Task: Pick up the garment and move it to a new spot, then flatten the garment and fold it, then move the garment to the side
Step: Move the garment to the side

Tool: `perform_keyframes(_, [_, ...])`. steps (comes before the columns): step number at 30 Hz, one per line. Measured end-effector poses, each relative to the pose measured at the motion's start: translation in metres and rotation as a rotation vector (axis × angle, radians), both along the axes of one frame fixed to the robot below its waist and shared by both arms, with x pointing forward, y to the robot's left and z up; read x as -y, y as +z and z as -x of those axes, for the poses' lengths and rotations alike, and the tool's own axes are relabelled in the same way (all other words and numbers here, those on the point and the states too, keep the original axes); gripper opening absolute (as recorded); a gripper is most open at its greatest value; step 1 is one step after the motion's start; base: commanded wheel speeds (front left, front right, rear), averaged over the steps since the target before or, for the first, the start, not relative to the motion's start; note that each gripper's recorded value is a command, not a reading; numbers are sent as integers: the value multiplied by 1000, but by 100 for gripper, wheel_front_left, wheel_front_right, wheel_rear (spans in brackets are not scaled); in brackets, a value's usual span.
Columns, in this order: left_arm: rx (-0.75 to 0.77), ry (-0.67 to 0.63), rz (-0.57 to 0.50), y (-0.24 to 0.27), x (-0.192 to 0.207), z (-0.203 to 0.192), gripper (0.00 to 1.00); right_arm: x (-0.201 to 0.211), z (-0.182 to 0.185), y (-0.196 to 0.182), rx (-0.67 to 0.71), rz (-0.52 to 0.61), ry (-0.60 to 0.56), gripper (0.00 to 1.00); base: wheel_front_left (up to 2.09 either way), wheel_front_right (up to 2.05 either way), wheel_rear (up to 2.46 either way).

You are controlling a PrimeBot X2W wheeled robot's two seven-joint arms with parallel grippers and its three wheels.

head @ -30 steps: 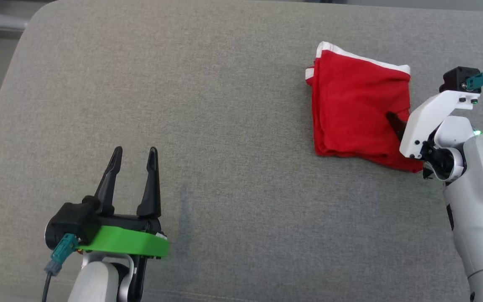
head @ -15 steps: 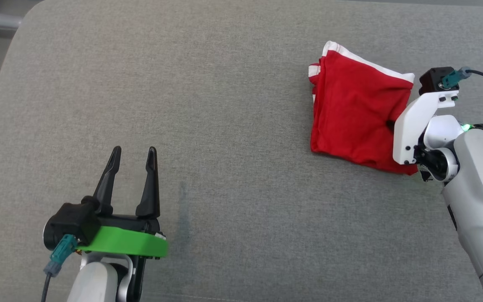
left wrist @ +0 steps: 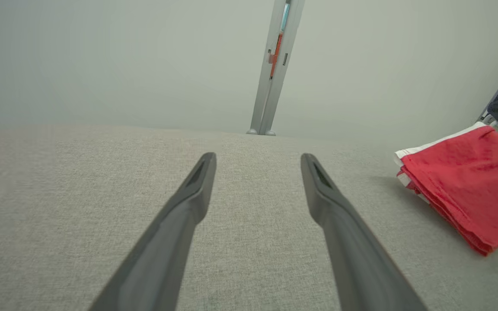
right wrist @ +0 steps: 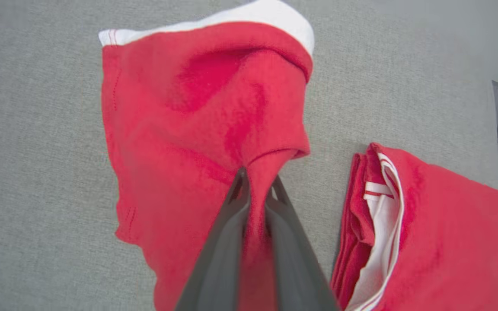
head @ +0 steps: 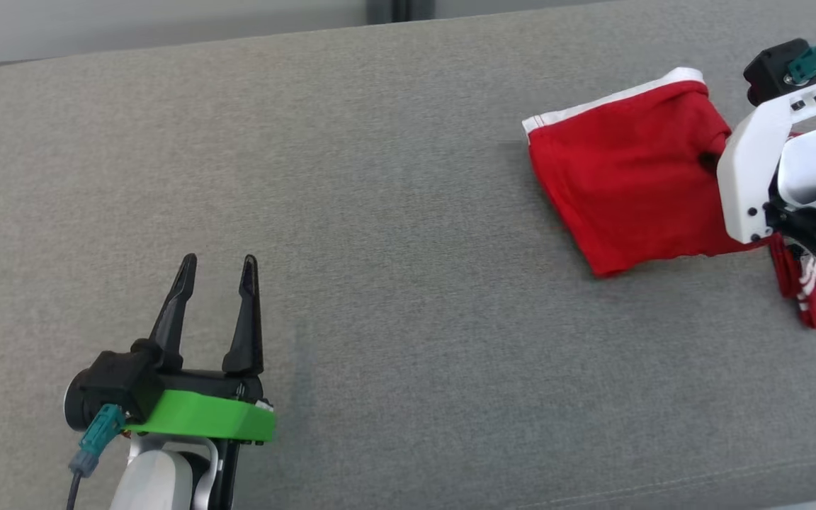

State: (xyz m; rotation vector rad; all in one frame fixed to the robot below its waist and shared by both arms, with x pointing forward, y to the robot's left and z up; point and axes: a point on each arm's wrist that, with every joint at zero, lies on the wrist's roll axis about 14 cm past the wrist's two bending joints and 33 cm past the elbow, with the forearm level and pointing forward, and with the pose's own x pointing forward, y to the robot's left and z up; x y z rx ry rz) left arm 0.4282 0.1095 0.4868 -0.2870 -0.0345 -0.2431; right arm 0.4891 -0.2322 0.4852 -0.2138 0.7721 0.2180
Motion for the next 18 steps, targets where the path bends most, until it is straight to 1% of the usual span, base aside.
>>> perform_keyframes(6, [18,-121,7,2,40,-11,100,73,23,16,44,127,-111,0,0,0,0])
perform_keyframes(9, [17,-166,5,-1,54,-16,100,97,30,20,66,150,-160,0,0,0,0])
perform_keyframes(13, [10,-202,-6,-9,62,-25,100,132,36,16,51,237,-205,0,0,0,0])
perform_keyframes(18, [-10,-239,-19,-24,69,-33,100,163,39,7,39,332,-224,0,0,0,0])
